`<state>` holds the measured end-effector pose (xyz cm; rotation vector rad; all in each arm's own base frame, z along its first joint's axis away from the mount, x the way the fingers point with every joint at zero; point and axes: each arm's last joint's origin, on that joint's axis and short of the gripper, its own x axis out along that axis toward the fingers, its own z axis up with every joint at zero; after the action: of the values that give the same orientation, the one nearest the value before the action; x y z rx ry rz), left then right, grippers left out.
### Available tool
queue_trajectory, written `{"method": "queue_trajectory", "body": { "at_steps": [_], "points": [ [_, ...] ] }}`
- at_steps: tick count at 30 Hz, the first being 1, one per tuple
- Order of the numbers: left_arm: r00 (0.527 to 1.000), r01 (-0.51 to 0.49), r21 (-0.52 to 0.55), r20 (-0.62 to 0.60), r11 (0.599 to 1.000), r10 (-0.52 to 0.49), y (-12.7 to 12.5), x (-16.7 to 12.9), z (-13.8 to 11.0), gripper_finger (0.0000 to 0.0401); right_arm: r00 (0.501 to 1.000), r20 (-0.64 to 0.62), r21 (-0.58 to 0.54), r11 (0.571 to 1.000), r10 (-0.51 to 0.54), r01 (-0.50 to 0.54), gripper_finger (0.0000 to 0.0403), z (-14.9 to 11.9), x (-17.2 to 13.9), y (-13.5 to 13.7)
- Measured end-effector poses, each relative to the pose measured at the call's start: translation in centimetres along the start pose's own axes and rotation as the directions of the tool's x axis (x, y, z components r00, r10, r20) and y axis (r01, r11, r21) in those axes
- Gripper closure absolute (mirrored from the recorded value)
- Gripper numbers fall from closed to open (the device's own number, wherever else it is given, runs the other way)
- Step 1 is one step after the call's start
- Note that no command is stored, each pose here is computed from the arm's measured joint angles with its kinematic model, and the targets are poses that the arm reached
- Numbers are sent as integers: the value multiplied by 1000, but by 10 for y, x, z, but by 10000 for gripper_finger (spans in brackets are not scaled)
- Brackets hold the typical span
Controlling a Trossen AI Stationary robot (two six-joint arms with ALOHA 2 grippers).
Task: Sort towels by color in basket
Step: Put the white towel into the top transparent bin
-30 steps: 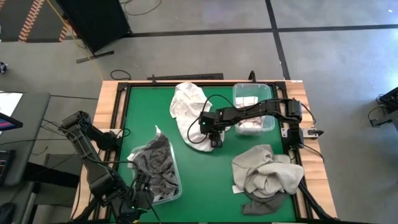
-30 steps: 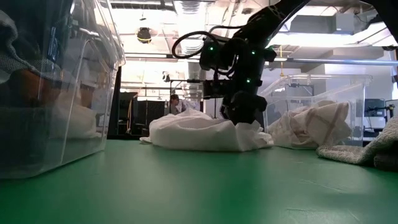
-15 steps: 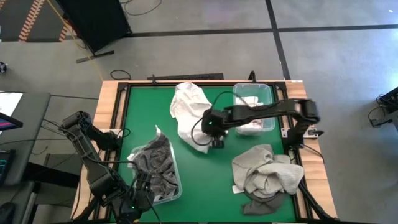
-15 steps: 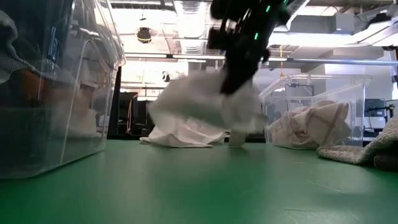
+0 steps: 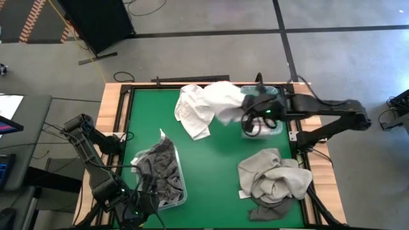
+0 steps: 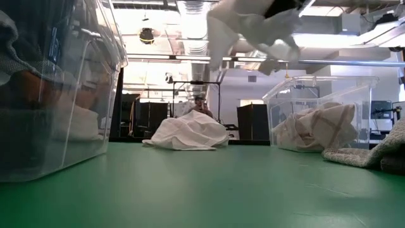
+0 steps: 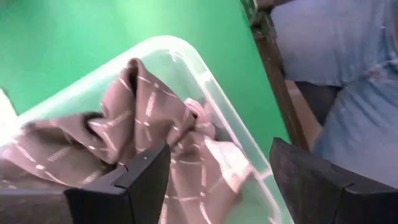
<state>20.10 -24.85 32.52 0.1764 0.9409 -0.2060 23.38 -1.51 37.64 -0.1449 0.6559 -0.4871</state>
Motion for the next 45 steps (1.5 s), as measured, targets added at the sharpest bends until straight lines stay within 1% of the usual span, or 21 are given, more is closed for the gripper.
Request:
{"method": "queue_trajectory", "body": {
  "at_steps": [5, 9, 14, 18, 24, 27, 31, 35, 40, 45],
  "points": [
    [997, -46, 46, 66, 998, 43, 0, 0, 4, 138, 985, -86, 71, 986, -146, 153, 376, -17, -20, -23],
    [993, -46, 84, 110, 995, 36, -2, 0, 8, 138, 955, -214, 115, 965, -207, 235, 376, -31, -22, -34],
    [992, -47, 121, 122, 992, 32, -2, -1, 9, 138, 903, -354, 140, 940, -245, 310, 376, -46, -10, -38],
    [992, -51, 140, 118, 989, 34, -2, 0, 9, 138, 855, -446, 119, 930, -264, 348, 376, -61, 13, -36],
    [993, -57, 162, 107, 985, 40, -2, 2, 7, 138, 754, -620, 97, 933, -215, 346, 376, -95, 58, -33],
    [993, -59, 178, 107, 982, 40, -2, 2, 7, 138, 710, -683, 112, 937, -169, 331, 375, -112, 78, -33],
    [994, -61, 195, 106, 979, 40, -2, 2, 7, 138, 667, -740, 145, 945, -93, 292, 369, -131, 97, -32],
    [994, -61, 205, 106, 977, 40, -2, 2, 7, 138, 639, -769, 174, 957, -14, 230, 371, -146, 112, -32],
    [994, -61, 206, 106, 977, 40, -2, 2, 7, 138, 605, -787, 234, 966, 119, 114, 367, -161, 127, -32],
    [994, -61, 206, 105, 977, 40, -2, 2, 7, 138, 568, -809, 244, 965, 150, 92, 365, -171, 140, -34]
  ]
}}
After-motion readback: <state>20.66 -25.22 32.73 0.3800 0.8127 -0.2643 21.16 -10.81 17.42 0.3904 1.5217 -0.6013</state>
